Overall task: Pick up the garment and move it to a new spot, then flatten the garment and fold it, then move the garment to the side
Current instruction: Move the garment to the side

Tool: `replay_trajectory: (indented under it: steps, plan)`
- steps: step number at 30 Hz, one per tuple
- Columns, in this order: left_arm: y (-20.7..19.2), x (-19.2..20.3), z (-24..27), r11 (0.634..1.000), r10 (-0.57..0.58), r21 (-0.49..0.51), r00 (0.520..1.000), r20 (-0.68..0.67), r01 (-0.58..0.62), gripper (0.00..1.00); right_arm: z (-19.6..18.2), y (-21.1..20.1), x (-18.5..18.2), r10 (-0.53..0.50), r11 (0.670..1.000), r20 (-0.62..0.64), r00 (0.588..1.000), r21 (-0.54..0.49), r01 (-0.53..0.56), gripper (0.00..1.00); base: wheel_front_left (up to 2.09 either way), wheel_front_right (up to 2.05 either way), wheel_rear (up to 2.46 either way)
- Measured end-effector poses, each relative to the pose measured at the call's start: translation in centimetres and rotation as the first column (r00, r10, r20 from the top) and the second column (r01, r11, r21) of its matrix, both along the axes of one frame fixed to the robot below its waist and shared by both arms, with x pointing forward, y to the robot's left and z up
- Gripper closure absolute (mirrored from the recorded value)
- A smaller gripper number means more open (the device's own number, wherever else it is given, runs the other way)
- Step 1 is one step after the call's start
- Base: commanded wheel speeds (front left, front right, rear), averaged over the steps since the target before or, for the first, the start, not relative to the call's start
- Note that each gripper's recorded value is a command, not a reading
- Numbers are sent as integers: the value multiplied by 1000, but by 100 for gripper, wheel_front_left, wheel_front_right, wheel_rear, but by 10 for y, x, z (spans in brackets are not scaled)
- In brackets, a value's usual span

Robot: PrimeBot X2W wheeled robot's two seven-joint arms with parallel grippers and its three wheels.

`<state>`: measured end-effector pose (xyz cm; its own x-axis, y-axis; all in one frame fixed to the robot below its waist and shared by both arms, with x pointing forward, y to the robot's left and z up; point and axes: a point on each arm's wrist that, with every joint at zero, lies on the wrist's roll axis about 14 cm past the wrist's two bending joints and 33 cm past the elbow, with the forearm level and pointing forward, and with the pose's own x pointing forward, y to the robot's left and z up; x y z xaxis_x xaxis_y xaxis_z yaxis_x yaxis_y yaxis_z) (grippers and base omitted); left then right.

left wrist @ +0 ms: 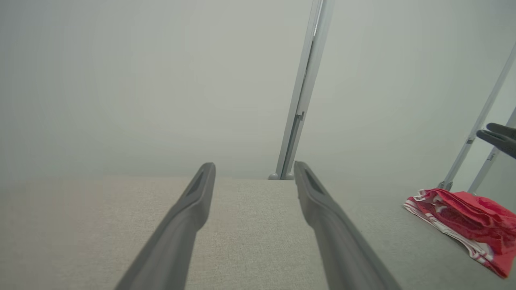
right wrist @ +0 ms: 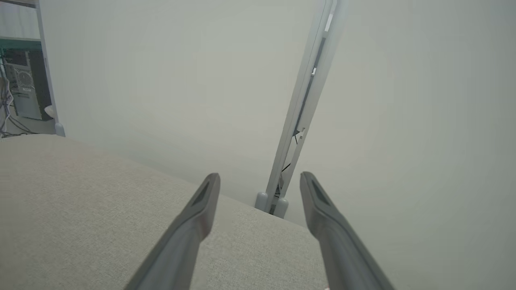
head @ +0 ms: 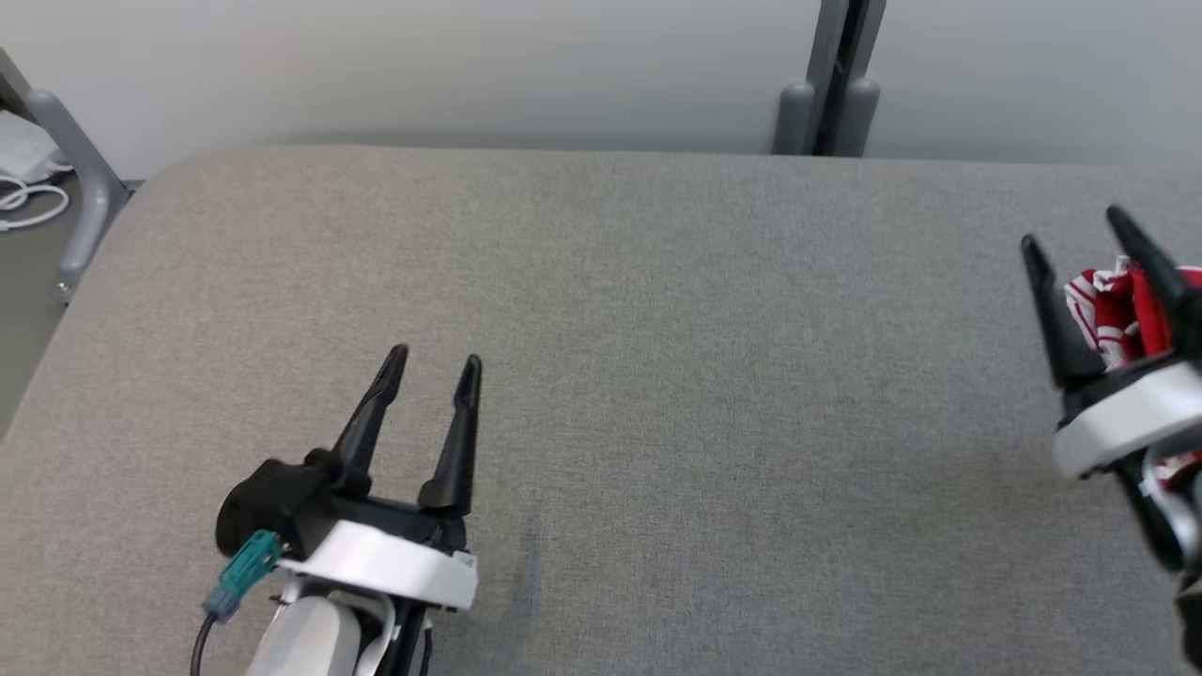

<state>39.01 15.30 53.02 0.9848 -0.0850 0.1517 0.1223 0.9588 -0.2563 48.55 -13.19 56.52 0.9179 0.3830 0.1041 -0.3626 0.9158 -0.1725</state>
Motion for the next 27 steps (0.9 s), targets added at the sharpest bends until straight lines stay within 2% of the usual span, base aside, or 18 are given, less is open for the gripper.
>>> replay_trajectory:
  steps: [3,13,21,27]
  plan:
    - [15,-13,-1,999,48,-4,999,-3,-48,0,-5,14,-17,5,998,6,1000,60,-5,0,0,0,0]
    - [29,-37,-12,994,99,45,995,-28,-97,0,-33,40,-54,-10,989,-40,999,146,16,0,0,0,0]
    - [38,-51,-16,991,132,42,991,-37,-130,0,-47,49,-75,-15,989,-67,998,148,25,0,0,0,0]
    - [32,-55,-18,995,104,13,994,-43,-104,0,-49,53,-79,-9,988,-71,997,154,20,0,0,0,0]
